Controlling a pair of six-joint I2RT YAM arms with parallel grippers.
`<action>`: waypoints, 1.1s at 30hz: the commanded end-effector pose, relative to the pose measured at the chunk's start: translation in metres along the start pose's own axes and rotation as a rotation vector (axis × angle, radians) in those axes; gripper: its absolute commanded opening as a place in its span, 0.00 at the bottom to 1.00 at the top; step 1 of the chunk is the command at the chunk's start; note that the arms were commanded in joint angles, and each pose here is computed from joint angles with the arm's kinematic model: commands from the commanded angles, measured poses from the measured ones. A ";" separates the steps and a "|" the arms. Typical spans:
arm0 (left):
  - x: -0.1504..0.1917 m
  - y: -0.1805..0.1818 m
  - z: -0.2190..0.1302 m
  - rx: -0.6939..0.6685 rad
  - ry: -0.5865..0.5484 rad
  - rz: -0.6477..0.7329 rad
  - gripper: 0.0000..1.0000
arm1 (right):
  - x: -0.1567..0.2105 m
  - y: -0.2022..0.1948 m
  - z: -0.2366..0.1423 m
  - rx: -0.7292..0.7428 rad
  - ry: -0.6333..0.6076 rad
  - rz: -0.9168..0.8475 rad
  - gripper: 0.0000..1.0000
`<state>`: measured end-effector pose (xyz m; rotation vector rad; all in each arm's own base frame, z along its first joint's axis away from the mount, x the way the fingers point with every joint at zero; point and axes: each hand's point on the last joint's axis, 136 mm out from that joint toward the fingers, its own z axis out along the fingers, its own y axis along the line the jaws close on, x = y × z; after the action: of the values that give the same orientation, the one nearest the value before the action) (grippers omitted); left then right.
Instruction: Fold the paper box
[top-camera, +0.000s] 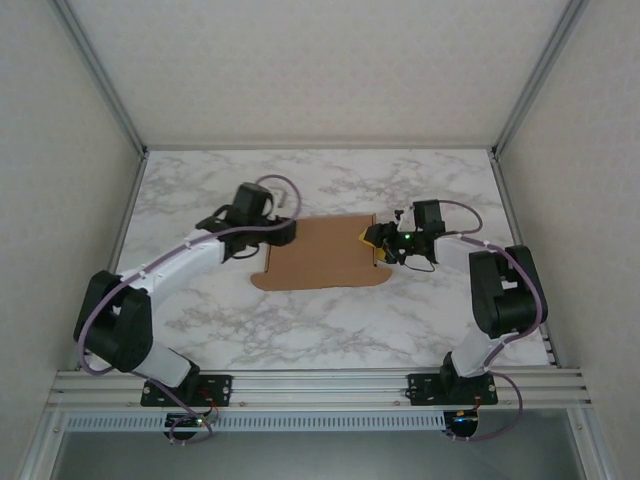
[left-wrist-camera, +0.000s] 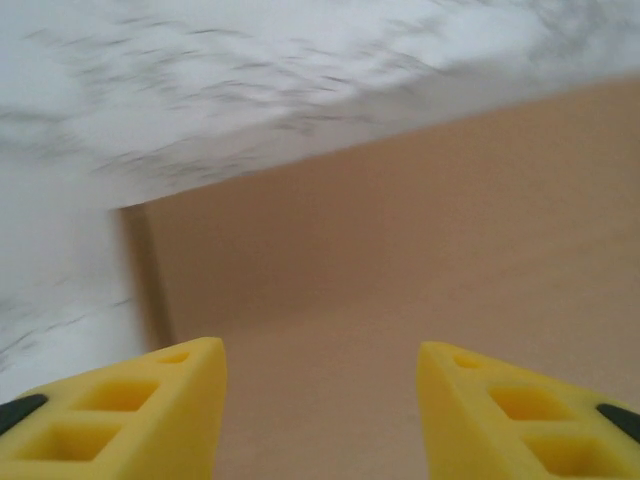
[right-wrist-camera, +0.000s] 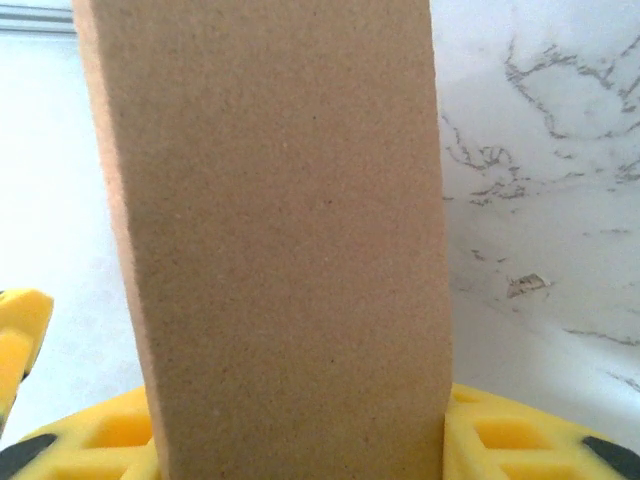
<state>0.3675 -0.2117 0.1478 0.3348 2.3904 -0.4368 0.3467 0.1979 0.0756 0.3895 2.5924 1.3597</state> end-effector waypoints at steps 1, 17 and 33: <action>0.025 -0.011 0.012 -0.043 0.090 0.256 0.57 | 0.004 -0.024 0.008 0.091 0.017 0.024 0.46; 0.049 -0.064 0.009 -0.018 -0.035 0.827 0.69 | 0.005 -0.024 0.008 0.094 0.022 0.019 0.46; 0.088 -0.076 0.027 0.032 0.011 0.835 0.70 | 0.010 -0.023 0.006 0.093 0.031 0.031 0.46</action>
<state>0.2973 -0.2826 0.1006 1.2573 1.9946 -0.0815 0.3470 0.2003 0.0740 0.3723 2.6010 1.3730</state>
